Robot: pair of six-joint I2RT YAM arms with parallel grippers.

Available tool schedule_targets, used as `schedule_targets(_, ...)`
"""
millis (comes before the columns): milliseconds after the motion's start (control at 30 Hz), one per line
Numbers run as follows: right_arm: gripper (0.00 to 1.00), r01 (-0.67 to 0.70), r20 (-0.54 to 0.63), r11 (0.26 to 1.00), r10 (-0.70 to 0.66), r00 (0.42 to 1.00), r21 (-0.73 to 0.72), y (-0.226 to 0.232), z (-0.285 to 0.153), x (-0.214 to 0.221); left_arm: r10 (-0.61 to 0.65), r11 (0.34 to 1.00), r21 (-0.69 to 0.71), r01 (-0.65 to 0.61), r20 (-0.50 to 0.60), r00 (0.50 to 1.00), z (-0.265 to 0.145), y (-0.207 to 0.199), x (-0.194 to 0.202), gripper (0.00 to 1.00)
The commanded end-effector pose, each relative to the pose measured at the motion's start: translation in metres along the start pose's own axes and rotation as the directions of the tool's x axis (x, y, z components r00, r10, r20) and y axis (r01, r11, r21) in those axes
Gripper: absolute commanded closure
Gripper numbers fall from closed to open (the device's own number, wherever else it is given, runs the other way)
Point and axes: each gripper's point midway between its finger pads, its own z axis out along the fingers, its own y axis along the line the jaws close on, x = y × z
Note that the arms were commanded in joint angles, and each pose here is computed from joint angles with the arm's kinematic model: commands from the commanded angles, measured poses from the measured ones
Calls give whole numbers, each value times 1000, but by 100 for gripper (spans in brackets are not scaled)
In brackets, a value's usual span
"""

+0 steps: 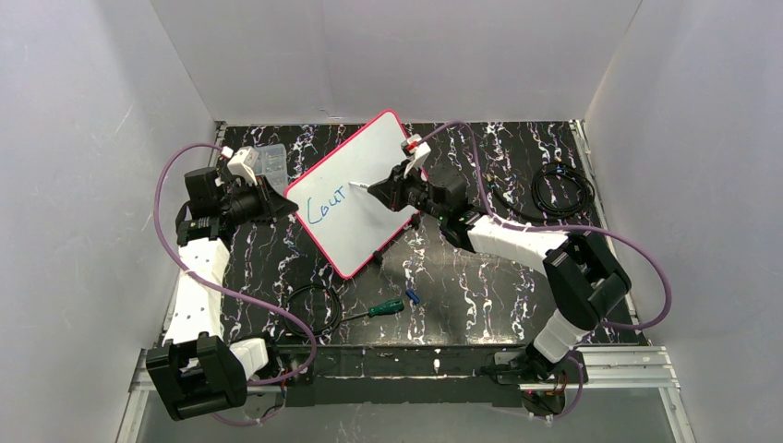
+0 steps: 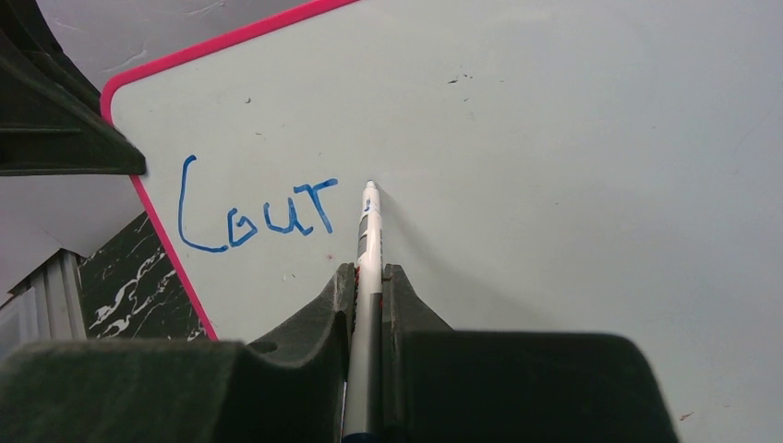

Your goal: Write a sentence on the whiteboard

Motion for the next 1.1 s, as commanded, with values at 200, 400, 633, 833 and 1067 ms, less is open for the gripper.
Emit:
schedule_targets(200, 99, 11, 49, 999, -8, 999, -49, 8, 14, -18, 21, 999, -38, -22, -25, 999, -1, 8, 5, 100)
schedule_targets(400, 99, 11, 24, 998, -10, 1000, -57, 8, 12, -9, 22, 999, -37, -23, -24, 999, -1, 8, 5, 100)
schedule_targets(633, 99, 2, -19, 998, -3, 1000, -58, 8, 4, 10, 21, 999, -36, -22, -24, 999, -1, 8, 5, 100)
schedule_targets(833, 99, 6, -36, 999, -7, 999, -34, 3, -1, 17, 22, 999, -36, -22, -24, 999, -1, 7, 5, 100)
schedule_targets(1067, 99, 15, -24, 1000, -15, 1000, 6, -3, -4, 13, 22, 999, -38, -22, -23, 999, -1, 8, 5, 100)
